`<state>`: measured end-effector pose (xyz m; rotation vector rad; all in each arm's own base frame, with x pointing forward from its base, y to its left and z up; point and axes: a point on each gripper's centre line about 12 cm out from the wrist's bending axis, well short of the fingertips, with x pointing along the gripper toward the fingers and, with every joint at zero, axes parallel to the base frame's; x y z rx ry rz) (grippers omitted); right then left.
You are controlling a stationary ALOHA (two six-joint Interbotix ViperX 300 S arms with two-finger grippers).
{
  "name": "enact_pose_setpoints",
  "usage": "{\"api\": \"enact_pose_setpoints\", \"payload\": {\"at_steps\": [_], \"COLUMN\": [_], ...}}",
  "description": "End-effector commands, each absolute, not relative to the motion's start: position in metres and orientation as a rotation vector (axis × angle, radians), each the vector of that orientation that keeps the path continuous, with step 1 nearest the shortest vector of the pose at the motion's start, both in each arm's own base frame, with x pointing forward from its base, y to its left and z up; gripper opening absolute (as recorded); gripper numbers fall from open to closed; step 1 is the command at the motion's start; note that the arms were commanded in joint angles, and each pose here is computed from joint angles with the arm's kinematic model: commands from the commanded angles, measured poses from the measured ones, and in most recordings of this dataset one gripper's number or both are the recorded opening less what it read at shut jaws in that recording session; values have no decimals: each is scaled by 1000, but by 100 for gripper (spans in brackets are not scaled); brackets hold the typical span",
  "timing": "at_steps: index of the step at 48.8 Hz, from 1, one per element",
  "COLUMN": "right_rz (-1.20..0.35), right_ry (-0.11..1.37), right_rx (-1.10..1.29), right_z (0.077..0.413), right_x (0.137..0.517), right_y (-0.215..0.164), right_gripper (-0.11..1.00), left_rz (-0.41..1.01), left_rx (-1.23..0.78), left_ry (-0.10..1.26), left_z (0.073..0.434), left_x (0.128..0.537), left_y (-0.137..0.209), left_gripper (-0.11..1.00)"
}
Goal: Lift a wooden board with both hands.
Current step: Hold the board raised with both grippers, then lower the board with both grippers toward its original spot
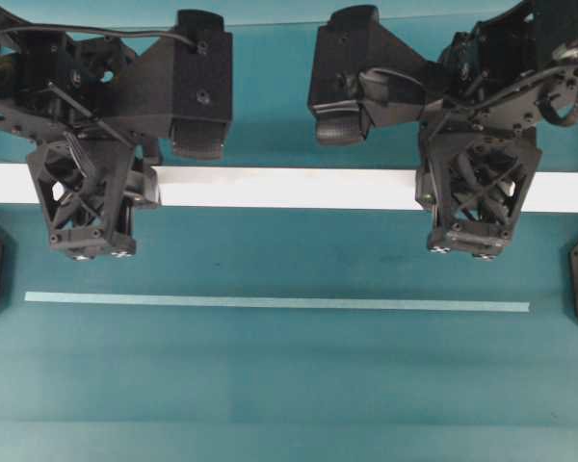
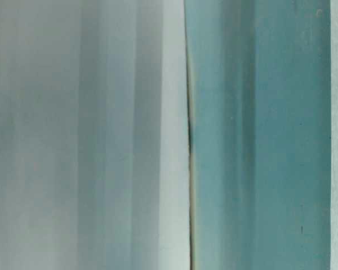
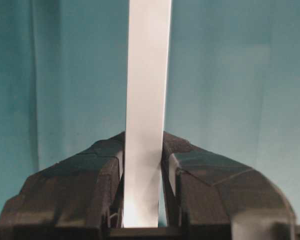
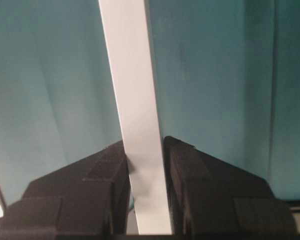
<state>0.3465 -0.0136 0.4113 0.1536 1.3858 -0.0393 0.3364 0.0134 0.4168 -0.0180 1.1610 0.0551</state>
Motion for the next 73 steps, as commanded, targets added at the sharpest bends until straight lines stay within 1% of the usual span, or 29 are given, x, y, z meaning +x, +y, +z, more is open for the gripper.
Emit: {"api": "enact_pose_setpoints", "payload": {"at_steps": [1,6,12,17,25,31,43,52,73], "right_rz": [-55,-61,-74,-75,-73,-72,-74,-57,-14], "right_ry": [1350,1356,1392,1427,1415,1398,1444,1451,1439], "right_rx": [174,172,156,152,146,137,138,118,63], "right_z": [416,414,402,388,376,359,312,285,248], "right_x": [352,353,355,357,359,362,358,356,355], "right_y": [-14,-15,-16,-16,-14,-13,-12,-11,-12], "right_gripper": [22,22,22,22,22,22,22,22,22], "left_rz": [61,63,63,64,68,68,62,67,90], "left_rx": [-15,-17,-17,-19,-26,-27,-20,-28,-77], "left_ry": [1098,1103,1123,1153,1156,1173,1181,1204,1234], "left_z": [433,431,423,407,384,370,339,318,270], "left_x": [336,336,336,337,335,331,331,331,328], "left_y": [15,15,15,15,15,15,15,15,7], "left_gripper": [17,17,17,17,17,18,17,17,17]}}
